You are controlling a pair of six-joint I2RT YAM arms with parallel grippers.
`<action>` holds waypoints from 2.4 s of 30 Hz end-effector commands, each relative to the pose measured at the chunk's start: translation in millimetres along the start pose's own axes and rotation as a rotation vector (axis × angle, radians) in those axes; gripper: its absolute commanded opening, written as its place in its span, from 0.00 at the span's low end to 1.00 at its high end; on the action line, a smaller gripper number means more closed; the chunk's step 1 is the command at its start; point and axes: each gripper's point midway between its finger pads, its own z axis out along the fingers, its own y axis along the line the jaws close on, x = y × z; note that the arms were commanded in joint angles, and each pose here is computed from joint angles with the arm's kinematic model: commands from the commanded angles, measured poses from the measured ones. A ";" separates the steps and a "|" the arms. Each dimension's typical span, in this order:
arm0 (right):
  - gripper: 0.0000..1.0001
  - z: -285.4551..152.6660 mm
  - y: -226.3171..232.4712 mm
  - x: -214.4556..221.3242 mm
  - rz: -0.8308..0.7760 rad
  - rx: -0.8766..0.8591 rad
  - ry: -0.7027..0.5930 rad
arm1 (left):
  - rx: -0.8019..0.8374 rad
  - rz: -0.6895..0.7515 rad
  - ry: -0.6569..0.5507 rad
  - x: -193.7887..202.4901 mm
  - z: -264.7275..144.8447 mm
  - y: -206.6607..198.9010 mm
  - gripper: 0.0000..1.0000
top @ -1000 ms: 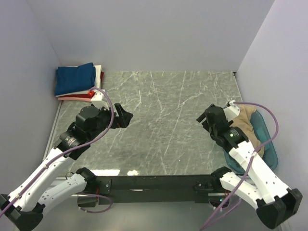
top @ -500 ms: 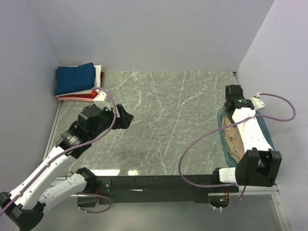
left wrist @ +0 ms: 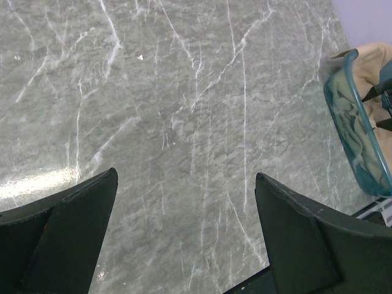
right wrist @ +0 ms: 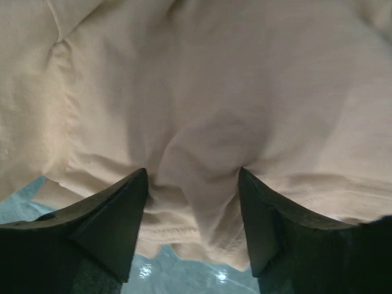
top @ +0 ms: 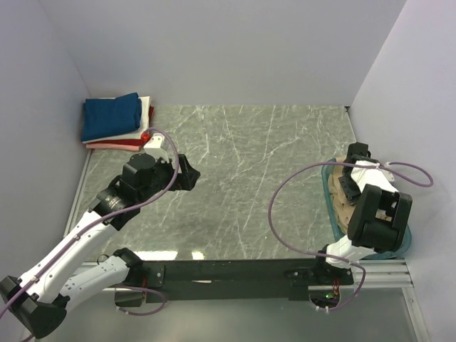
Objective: Fold and stack the t-shirts
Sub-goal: Grab the tshirt from the pile, then move the tshirt to the center of the board
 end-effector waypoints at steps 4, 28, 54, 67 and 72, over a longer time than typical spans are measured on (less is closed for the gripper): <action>0.48 9.6 17.5 5.2 0.013 -0.057 0.016 | 0.018 0.006 -0.012 -8.0 2.4 -6.6 0.99; 0.00 -300.3 31.4 -118.1 -0.019 -1.049 -0.358 | 0.040 -0.001 -0.056 -22.9 -5.4 -13.5 0.99; 0.00 -698.2 -26.5 -197.6 0.183 -2.242 -0.356 | 0.013 -0.076 -0.163 -38.8 -20.0 -7.4 1.00; 0.00 -713.0 132.9 -34.3 -0.101 -2.234 0.084 | -0.093 -0.155 -0.219 -35.2 -28.9 17.3 0.99; 0.00 -727.7 141.4 -9.4 -0.147 -2.268 0.130 | -0.140 -0.173 -0.251 -39.8 -33.2 26.3 1.00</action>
